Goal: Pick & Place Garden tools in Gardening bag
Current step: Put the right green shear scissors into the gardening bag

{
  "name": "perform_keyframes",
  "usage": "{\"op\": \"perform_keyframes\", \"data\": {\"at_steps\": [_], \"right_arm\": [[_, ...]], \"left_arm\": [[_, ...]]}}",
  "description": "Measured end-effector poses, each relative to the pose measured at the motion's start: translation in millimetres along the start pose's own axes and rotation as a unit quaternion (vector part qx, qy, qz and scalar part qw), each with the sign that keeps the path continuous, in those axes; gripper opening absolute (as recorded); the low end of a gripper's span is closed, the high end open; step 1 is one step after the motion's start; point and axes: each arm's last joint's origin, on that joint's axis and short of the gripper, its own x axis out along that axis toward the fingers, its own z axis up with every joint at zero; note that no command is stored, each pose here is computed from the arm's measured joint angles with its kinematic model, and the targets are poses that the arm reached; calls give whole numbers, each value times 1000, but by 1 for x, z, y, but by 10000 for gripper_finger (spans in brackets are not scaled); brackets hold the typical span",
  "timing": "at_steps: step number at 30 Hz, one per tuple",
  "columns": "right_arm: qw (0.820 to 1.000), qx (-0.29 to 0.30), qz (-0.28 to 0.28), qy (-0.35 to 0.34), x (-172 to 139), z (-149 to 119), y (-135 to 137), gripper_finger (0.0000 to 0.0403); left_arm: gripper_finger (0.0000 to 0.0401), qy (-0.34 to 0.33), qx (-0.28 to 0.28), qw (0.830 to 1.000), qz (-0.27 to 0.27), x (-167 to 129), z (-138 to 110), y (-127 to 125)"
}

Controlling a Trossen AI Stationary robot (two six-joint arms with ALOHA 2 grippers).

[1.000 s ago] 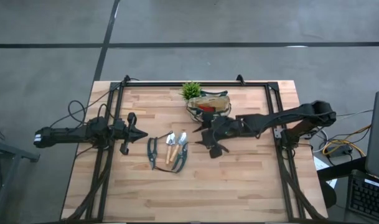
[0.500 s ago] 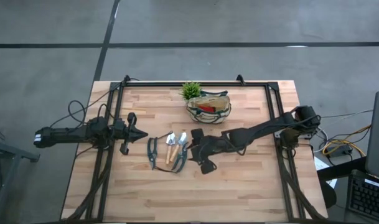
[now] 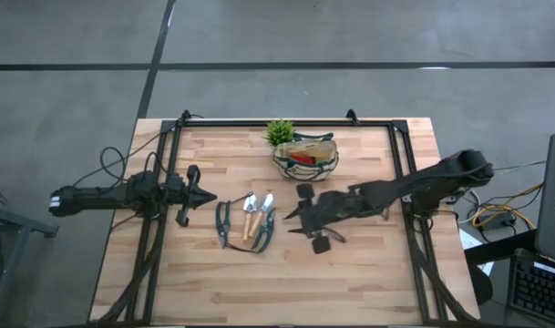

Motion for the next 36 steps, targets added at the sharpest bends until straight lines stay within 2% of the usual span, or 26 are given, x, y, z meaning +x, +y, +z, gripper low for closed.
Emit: {"op": "perform_keyframes", "data": {"at_steps": [9, 16, 26, 32, 36], "right_arm": [[996, 34, -7, -77, -75, -21, -3, 77], [988, 45, -10, -145, -118, -53, -1, 15], [972, 65, -14, -225, -145, -92, 1, 8], [971, 95, 4, -220, -143, -107, 4, 8], [974, 93, 22, -207, -139, -112, 6, 8]], "left_arm": [[5, 19, -2, 1000, 4, 1, -4, 1], [5, 19, -2, 1000, 4, 1, -4, 1], [5, 21, -2, 1000, 4, 1, -4, 1], [5, 21, -2, 1000, 5, 1, -4, 1], [5, 22, -3, 1000, 5, 1, -4, 1]]}}
